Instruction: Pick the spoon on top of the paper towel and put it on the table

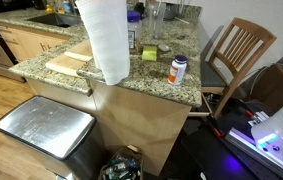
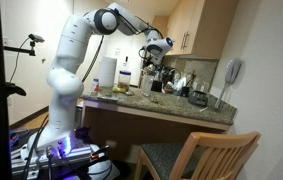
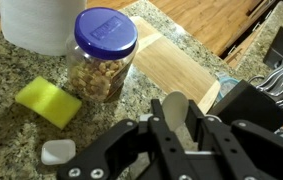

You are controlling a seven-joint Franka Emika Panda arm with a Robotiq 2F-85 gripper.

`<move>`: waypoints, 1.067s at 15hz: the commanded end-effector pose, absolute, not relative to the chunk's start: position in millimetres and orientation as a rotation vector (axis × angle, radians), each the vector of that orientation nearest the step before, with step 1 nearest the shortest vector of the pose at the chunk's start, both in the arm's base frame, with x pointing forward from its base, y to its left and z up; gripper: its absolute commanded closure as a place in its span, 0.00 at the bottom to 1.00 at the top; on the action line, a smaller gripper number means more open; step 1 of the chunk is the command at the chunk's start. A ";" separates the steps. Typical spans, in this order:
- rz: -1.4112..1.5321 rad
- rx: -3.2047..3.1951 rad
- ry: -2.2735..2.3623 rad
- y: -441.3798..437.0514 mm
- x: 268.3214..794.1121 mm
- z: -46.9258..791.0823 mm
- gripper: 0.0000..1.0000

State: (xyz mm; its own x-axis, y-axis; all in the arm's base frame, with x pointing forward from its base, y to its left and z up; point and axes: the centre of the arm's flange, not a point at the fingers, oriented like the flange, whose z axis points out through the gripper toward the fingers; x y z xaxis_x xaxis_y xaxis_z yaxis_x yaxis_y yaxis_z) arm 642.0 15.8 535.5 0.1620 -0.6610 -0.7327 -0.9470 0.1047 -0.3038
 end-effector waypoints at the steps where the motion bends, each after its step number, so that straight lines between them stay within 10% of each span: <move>1: 0.451 -1.622 1.583 15.6 643.7 531.9 0.79; 3: 0.480 -1.606 1.587 16.2 645.0 527.6 0.95; 13: 0.525 -1.398 1.772 6.6 665.6 493.1 0.95; 14: 0.514 -1.396 1.778 6.7 665.3 493.7 0.54; 16: 0.491 -1.405 1.772 8.0 662.6 501.9 0.47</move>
State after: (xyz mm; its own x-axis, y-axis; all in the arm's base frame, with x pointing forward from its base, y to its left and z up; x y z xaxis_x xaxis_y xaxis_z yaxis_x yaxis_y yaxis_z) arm 662.6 6.0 493.4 -0.0582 -0.6179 -0.7841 -0.9448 0.2878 -0.1567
